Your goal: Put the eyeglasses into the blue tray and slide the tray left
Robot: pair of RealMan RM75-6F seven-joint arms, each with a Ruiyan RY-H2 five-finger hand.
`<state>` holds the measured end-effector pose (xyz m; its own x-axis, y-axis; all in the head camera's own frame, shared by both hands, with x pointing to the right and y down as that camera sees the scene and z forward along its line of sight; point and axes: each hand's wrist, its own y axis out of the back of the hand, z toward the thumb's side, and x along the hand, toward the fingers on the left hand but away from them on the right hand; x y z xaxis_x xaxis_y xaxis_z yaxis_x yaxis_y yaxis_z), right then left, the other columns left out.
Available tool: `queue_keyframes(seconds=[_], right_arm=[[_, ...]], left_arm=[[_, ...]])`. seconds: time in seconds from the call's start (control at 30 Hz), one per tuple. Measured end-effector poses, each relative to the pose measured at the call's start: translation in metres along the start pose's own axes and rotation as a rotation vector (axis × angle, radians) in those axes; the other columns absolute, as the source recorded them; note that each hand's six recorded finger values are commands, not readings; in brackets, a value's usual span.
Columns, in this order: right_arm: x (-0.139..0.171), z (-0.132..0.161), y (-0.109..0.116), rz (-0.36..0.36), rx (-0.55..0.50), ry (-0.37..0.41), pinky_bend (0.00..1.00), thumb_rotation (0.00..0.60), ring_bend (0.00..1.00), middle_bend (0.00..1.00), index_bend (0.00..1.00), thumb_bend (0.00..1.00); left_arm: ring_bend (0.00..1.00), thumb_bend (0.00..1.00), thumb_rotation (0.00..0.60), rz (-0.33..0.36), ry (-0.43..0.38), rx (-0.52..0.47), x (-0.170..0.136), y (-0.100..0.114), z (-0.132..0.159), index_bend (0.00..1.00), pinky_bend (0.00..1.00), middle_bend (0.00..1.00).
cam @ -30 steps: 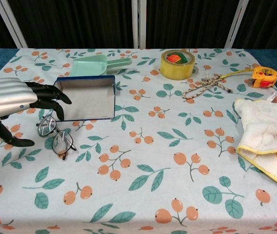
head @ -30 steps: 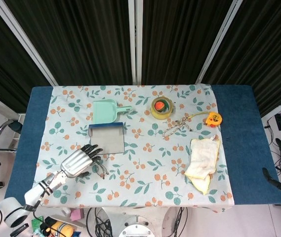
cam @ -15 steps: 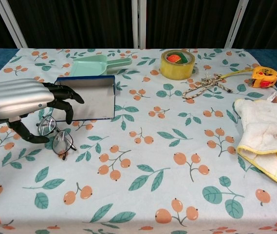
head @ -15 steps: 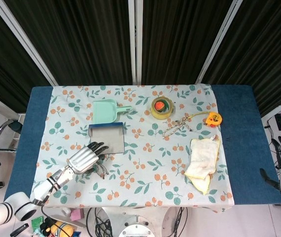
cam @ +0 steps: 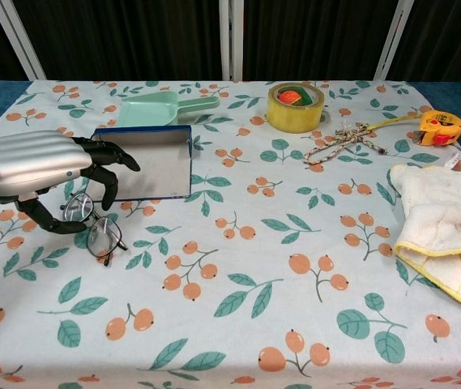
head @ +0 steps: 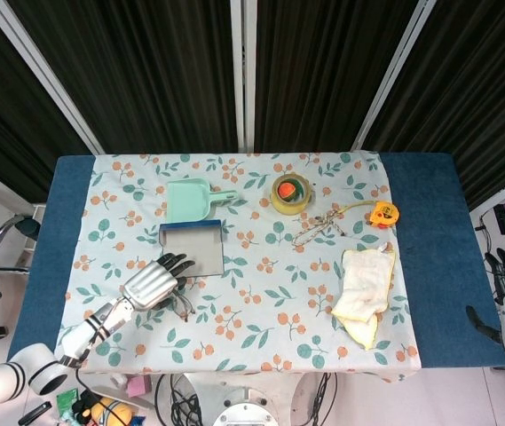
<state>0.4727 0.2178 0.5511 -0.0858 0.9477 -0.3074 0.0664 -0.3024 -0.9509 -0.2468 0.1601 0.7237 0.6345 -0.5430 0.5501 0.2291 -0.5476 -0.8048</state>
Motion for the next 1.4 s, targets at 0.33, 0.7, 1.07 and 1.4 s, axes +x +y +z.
queue_keyframes(seconds=[0.33, 0.7, 1.07, 1.4], right_arm=[[0.0001, -0.0013, 0.0001, 0.006, 0.005, -0.005, 0.0, 0.6, 0.0, 0.0, 0.0, 0.18], [-0.0007, -0.0016, -0.0037, 0.017, 0.005, -0.005, 0.0, 0.6, 0.0, 0.0, 0.0, 0.18], [0.0003, -0.0045, -0.0056, 0.023, 0.007, -0.009, 0.0, 0.6, 0.0, 0.0, 0.0, 0.18], [-0.0003, -0.0044, -0.0056, 0.022, 0.007, -0.009, 0.0, 0.6, 0.0, 0.0, 0.0, 0.18]], left_arm=[[0.08, 0.32, 0.6, -0.009, 0.001, -0.011, 0.0023, -0.0041, 0.0002, 0.51, 0.17, 0.14], [0.08, 0.34, 0.6, -0.014, 0.004, -0.023, 0.0041, -0.0059, 0.0004, 0.54, 0.17, 0.14], [0.08, 0.4, 0.6, -0.02, 0.01, -0.036, 0.0063, -0.0074, -0.0002, 0.56, 0.17, 0.15], [0.08, 0.43, 0.6, -0.013, 0.018, -0.061, 0.0084, -0.0058, 0.0002, 0.59, 0.17, 0.16]])
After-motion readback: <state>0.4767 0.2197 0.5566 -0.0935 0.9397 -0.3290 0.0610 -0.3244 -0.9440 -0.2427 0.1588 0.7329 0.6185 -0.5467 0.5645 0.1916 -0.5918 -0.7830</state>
